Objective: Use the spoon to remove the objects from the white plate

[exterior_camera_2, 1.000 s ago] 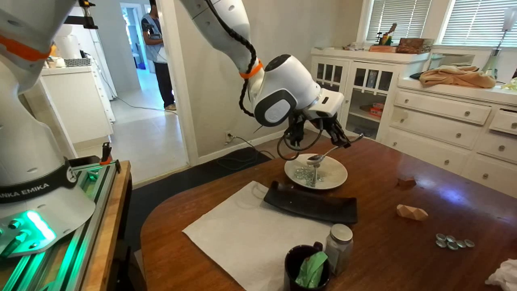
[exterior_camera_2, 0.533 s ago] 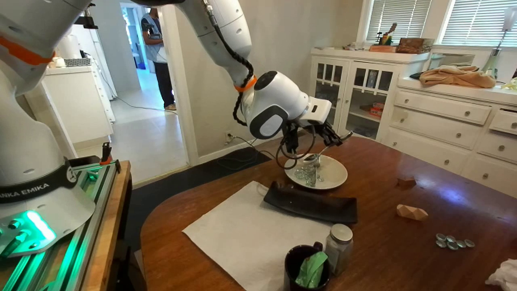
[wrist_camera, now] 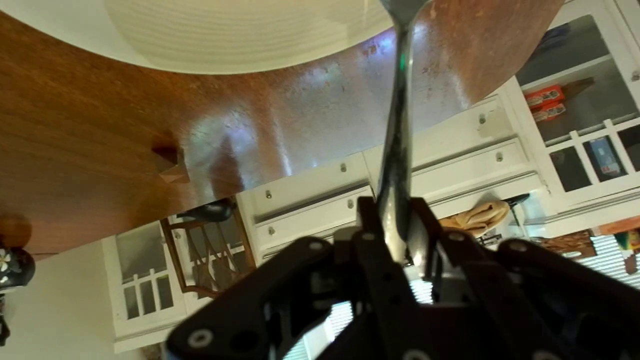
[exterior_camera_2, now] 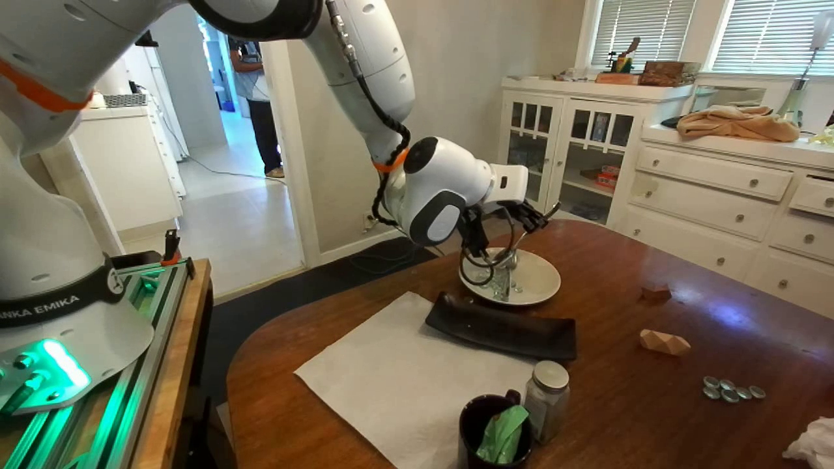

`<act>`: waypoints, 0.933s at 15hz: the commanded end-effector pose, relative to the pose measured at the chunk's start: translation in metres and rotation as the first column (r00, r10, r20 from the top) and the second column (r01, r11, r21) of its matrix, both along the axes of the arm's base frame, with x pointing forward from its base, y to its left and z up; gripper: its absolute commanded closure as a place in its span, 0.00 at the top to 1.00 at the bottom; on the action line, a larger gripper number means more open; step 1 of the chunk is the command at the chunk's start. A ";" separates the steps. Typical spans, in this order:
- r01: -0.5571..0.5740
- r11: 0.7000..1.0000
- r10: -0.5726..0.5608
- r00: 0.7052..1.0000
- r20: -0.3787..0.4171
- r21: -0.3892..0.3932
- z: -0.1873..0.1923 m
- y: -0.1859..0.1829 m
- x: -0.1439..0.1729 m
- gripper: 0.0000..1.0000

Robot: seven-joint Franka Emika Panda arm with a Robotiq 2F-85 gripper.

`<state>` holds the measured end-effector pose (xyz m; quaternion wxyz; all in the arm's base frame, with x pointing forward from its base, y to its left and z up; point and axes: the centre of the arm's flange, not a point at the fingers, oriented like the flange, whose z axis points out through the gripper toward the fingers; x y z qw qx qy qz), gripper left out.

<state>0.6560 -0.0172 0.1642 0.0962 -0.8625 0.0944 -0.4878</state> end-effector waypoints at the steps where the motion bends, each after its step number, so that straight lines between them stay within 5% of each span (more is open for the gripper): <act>1: -0.074 0.997 0.075 0.997 0.037 -0.015 -0.020 -0.004 0.006 0.05; 8: -0.121 0.989 0.123 0.992 0.025 -0.088 -0.046 -0.038 0.007 0.05; 14: -0.025 0.990 0.014 0.997 -0.079 -0.142 -0.032 -0.076 0.001 0.05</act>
